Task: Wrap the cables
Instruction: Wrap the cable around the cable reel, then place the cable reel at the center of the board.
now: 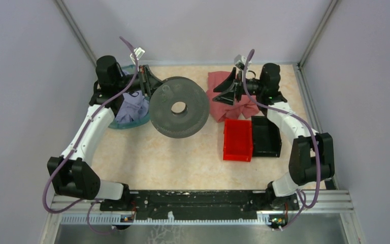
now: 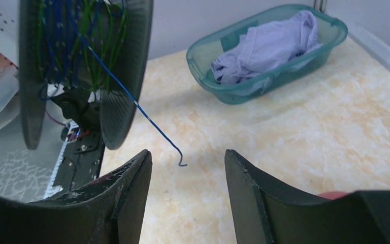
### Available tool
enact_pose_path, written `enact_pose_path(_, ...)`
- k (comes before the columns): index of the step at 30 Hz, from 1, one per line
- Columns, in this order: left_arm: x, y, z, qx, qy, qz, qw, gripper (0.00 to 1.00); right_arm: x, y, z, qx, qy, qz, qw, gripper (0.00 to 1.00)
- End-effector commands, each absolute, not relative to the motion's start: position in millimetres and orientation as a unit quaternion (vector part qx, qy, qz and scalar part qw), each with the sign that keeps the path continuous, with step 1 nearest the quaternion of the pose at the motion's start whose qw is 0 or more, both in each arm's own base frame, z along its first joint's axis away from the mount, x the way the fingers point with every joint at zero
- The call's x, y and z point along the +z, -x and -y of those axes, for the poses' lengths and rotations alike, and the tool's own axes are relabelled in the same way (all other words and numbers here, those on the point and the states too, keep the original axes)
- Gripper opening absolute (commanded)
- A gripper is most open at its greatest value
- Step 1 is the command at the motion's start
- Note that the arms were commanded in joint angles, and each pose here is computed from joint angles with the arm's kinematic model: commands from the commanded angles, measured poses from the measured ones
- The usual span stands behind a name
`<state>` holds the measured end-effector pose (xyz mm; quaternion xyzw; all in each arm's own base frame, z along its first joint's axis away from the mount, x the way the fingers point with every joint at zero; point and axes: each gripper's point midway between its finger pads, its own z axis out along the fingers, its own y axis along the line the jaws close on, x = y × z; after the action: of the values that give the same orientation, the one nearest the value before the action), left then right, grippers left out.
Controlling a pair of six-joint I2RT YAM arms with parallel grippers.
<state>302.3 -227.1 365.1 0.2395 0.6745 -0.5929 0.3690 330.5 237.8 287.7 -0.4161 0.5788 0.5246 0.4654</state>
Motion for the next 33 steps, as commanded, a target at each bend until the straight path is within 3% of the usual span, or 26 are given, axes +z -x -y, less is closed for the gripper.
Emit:
enact_pose_path(1,378.6,-290.0,229.6,-0.601,-0.267,-0.653,0.376,0.0,327.6,-321.6,-240.9,0.528,0.447,-0.519,0.502,0.55)
enact_pose_path(17,378.6,-286.2,231.7,-0.603,-0.27,-0.651,0.373,0.0,322.2,-312.5,-260.6,0.535,0.471,-0.511,0.481,0.44)
enact_pose_path(22,378.9,-285.7,231.6,-0.603,-0.271,-0.65,0.374,0.0,319.8,-309.8,-264.2,0.536,0.473,-0.514,0.474,0.32)
enact_pose_path(29,379.2,-286.9,231.3,-0.6,-0.268,-0.651,0.38,0.0,322.1,-307.5,-261.8,0.527,0.47,-0.518,0.483,0.0)
enact_pose_path(33,378.5,-297.2,230.5,-0.589,-0.248,-0.659,0.396,0.0,323.4,-307.4,-257.1,0.512,0.458,-0.537,0.491,0.0)
